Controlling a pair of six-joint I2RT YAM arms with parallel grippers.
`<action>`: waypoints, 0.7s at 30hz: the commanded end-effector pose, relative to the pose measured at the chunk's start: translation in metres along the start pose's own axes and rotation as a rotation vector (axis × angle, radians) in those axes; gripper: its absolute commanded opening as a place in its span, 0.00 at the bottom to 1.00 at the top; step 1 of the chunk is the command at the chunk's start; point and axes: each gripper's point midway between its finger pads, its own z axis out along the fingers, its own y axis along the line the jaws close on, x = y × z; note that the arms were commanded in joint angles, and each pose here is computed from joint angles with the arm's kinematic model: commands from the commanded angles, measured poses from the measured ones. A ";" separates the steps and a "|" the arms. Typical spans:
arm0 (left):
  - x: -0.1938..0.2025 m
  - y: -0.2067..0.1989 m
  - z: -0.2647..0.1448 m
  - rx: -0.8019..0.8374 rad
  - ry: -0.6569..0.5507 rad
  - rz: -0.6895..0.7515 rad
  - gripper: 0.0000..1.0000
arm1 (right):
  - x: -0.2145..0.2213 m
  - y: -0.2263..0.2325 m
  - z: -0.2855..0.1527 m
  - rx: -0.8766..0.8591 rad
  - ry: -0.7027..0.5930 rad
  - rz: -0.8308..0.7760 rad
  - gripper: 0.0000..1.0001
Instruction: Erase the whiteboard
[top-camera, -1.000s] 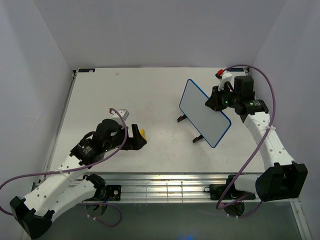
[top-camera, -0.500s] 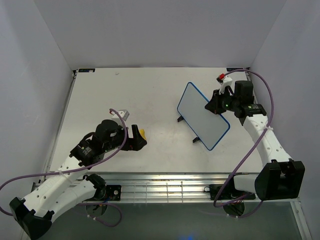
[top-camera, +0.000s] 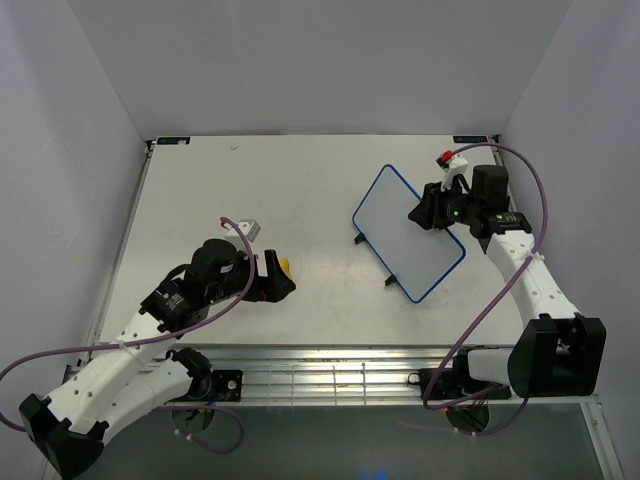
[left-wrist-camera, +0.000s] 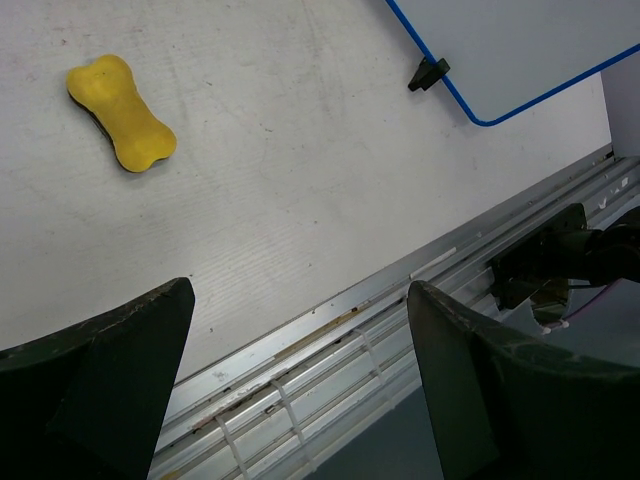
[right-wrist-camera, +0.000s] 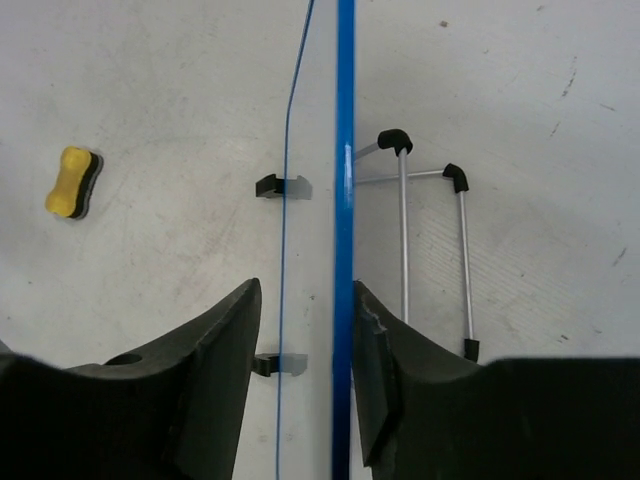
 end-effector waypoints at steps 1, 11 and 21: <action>0.003 -0.005 0.001 0.034 0.009 0.020 0.98 | -0.002 -0.013 0.007 0.034 -0.015 -0.041 0.48; 0.008 -0.010 0.002 0.057 0.030 0.037 0.98 | 0.016 -0.049 0.016 0.180 0.061 -0.068 0.65; 0.000 -0.003 -0.004 0.000 -0.017 0.019 0.98 | 0.020 -0.071 0.024 0.260 0.106 -0.036 0.90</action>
